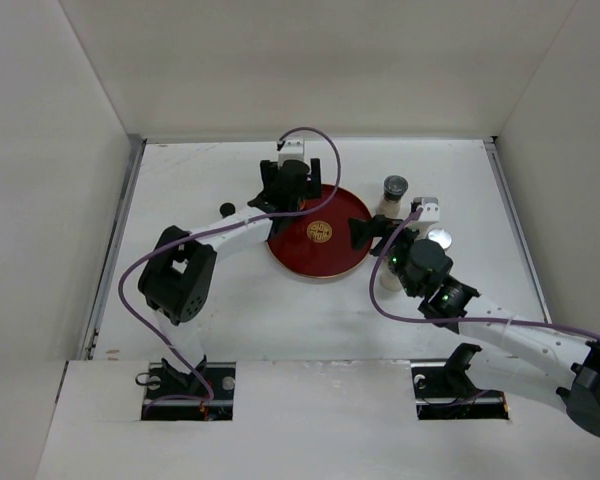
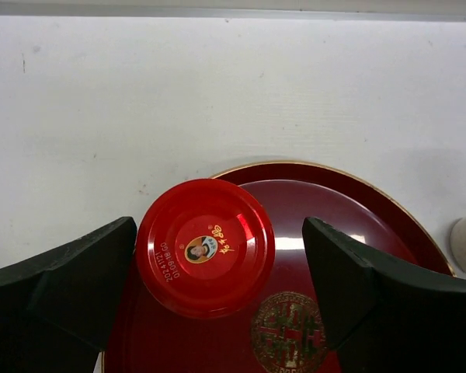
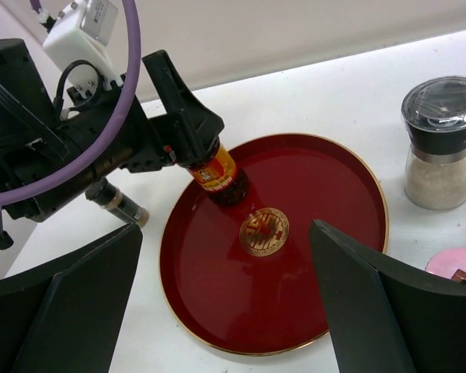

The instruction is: Organize the condiment bottles

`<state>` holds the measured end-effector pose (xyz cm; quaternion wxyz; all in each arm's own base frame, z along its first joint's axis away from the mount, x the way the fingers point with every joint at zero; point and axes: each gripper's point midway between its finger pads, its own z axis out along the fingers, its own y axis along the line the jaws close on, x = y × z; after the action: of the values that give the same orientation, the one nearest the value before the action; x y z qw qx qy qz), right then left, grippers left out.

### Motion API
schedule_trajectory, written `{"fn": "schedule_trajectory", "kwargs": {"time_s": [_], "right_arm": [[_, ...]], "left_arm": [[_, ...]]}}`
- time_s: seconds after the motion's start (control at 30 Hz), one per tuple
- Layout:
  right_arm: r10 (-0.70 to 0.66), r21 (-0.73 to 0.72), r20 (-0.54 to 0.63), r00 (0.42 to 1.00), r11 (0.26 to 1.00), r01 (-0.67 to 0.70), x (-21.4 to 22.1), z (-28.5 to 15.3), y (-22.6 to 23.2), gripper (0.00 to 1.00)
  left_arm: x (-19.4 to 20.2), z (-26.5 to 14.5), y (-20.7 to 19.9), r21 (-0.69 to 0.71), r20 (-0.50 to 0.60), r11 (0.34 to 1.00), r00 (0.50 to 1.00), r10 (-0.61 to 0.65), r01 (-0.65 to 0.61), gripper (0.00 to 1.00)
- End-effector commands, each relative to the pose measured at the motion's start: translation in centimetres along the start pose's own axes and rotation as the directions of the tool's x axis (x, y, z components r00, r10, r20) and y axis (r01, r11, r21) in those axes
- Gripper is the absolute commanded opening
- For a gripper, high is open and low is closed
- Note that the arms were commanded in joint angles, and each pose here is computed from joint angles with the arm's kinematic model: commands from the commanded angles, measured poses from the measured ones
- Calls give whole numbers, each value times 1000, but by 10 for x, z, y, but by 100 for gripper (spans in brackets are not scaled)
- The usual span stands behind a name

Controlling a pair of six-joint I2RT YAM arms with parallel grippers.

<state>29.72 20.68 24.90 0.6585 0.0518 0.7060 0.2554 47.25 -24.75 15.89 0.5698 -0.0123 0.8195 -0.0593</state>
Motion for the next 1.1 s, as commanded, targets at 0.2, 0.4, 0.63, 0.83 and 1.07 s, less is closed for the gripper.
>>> {"fn": "schedule_trajectory", "kwargs": {"time_s": [0.2,0.4,0.63,0.83,1.07], "right_arm": [[26,-1,61,998,1000,-26,-16,-1,1,95],[23,1,54,998,1000,-23,-13,1,0,95],[21,-4,47,999,1000,-20,-10,3,2,95],[19,-9,36,999,1000,-19,-7,4,4,96],[22,-14,39,999,1000,-22,-9,3,5,96]], "left_arm": [[-98,-72,31,21,226,989,963,-148,147,89],[-62,-94,121,-187,197,945,952,-233,270,85],[-10,-94,169,-295,135,912,957,-256,285,71],[20,-71,178,-319,50,913,967,-251,253,76],[28,-50,184,-343,33,906,967,-253,249,72]]}}
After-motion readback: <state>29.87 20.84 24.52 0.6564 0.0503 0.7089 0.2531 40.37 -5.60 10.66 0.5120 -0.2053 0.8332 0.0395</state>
